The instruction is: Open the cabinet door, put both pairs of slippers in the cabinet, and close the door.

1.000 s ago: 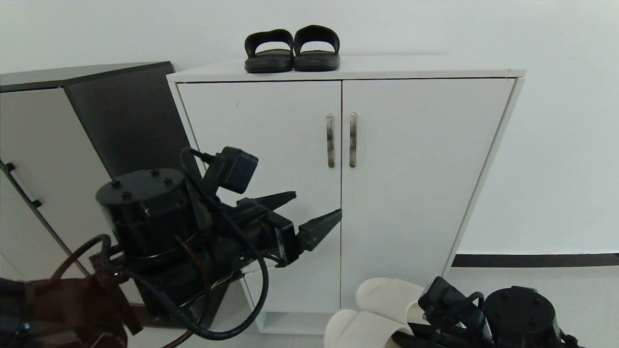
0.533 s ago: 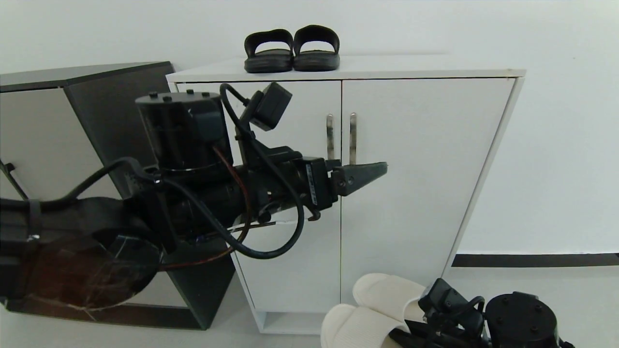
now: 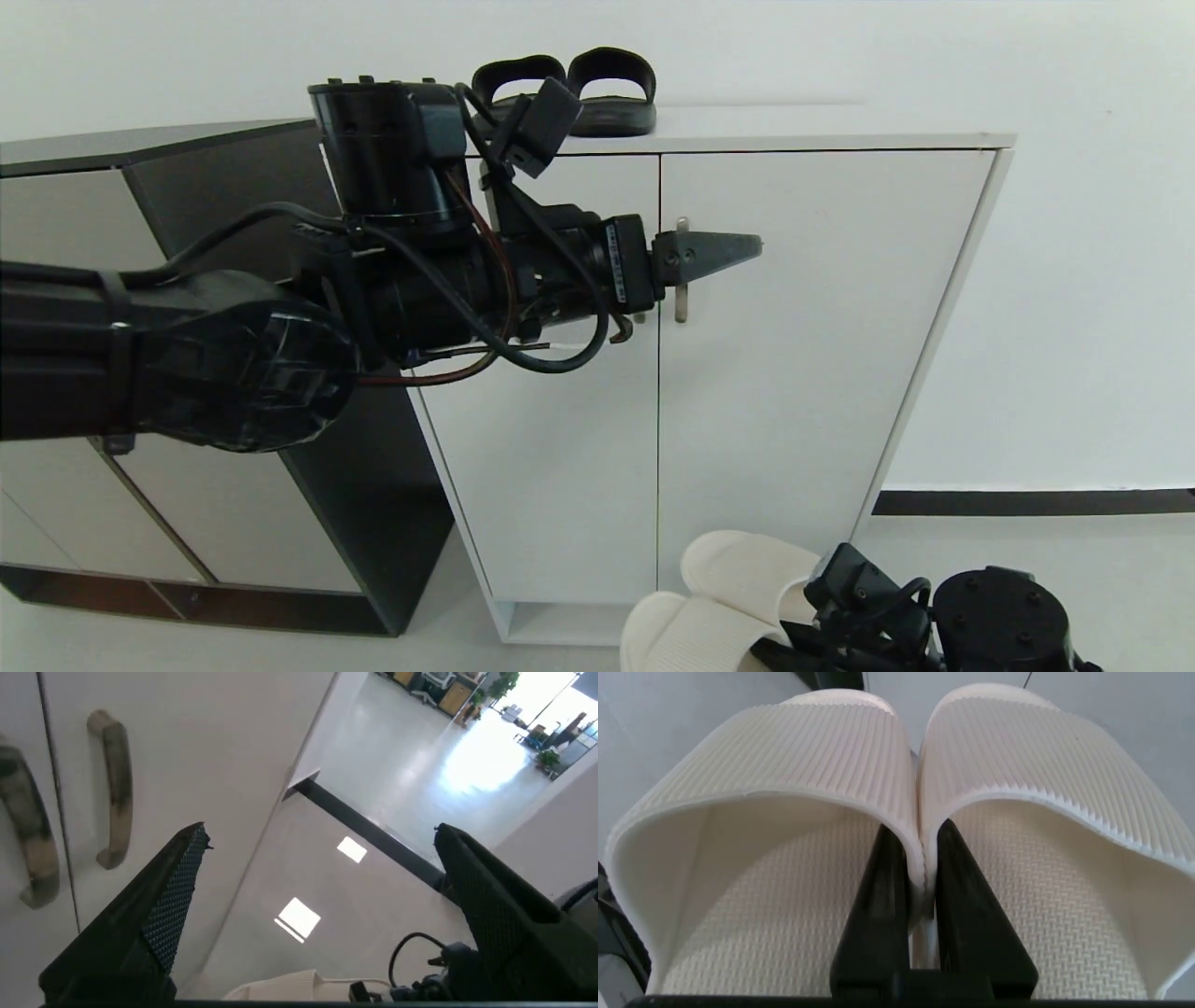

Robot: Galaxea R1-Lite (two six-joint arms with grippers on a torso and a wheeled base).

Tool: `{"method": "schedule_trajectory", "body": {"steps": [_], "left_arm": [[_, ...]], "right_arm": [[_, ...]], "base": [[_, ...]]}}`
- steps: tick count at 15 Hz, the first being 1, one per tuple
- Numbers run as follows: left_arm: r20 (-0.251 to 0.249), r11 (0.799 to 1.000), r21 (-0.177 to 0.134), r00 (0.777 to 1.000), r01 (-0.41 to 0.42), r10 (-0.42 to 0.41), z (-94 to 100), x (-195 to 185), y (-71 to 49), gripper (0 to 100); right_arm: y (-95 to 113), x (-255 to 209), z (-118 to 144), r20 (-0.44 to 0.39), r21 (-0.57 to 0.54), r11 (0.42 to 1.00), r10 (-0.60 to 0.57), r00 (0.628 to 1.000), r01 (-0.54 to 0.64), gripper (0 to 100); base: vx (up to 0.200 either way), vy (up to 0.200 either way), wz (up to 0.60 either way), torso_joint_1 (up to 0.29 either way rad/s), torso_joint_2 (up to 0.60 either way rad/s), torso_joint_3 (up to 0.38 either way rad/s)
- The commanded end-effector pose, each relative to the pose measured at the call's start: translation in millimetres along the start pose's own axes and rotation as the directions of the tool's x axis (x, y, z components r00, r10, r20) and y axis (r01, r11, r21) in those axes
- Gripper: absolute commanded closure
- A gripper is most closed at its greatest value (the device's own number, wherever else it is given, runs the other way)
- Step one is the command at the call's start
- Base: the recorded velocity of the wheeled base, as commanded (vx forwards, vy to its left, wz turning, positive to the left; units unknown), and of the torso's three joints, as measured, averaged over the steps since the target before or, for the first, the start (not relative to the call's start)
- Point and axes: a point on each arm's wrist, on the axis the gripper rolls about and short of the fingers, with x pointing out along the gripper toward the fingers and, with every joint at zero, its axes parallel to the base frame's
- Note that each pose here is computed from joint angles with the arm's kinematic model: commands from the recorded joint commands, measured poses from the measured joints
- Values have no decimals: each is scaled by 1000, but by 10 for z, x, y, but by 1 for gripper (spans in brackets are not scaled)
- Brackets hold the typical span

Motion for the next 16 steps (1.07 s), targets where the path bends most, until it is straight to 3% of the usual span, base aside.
{"method": "schedule_trajectory", "body": {"steps": [1, 7, 10, 16], "left_arm": [[-13, 1000, -9, 1000, -16, 16, -37, 91, 109, 0], [-12, 998, -13, 998, -63, 62, -56, 215, 356, 0], [3, 992, -15, 992, -128, 128, -82, 307, 463, 0], [13, 991, -11, 991, -131, 131, -122, 520, 599, 0]], "right_arm": [[2, 2, 12, 6, -1, 1000, 1, 1000, -1, 100], [3, 7, 20, 10, 1, 1000, 7, 1000, -7, 100], [0, 23, 11, 4, 1, 1000, 6, 1000, -6, 100], [-4, 39, -9, -5, 2, 1000, 4, 1000, -4, 100]], "base": [[0, 0, 0, 0, 0, 0], [0, 0, 0, 0, 0, 0], [0, 0, 0, 0, 0, 0], [0, 0, 0, 0, 0, 0]]}}
